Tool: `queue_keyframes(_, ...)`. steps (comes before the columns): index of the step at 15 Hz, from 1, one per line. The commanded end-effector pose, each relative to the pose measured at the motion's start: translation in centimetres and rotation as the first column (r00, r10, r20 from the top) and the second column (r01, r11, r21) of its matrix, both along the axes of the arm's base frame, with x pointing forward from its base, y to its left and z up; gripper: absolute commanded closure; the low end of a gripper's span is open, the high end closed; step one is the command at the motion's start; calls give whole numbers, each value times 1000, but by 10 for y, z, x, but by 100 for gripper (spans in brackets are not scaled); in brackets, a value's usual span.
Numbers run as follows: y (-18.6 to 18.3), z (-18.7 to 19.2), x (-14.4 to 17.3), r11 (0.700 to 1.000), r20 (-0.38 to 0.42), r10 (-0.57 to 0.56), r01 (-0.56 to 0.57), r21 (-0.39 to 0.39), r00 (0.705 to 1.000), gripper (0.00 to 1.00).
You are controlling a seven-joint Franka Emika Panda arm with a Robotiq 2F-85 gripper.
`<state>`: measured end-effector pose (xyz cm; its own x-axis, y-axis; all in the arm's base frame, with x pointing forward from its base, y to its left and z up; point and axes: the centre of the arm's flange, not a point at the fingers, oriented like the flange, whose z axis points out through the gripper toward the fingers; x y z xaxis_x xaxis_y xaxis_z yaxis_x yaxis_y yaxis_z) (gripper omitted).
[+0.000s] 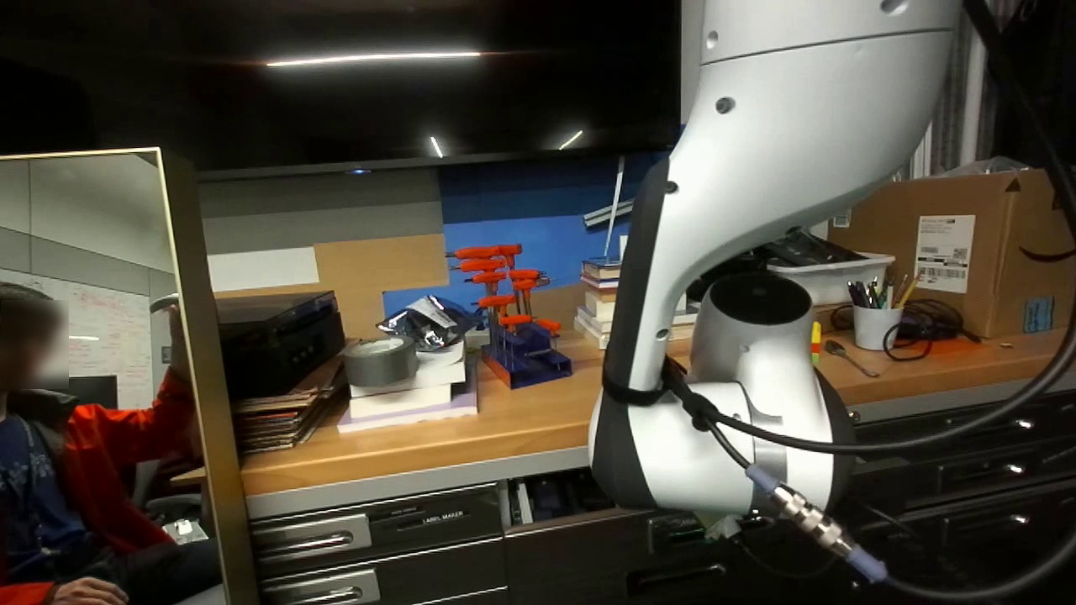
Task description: Put the black objects in the drawer, then close it
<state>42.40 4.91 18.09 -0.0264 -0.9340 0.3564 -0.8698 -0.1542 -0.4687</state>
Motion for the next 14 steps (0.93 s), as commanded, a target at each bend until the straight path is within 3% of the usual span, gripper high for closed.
queue_keyframes(1,22,37,-1,986,-47,-134,128,-108,990,0)
queue_keyframes(6,2,23,-35,932,-134,-344,321,-166,929,0)
queue_keyframes(8,-10,8,-49,918,-219,-389,358,-168,895,0)
queue_keyframes(14,-21,-34,-73,962,-447,-257,271,-34,857,0)
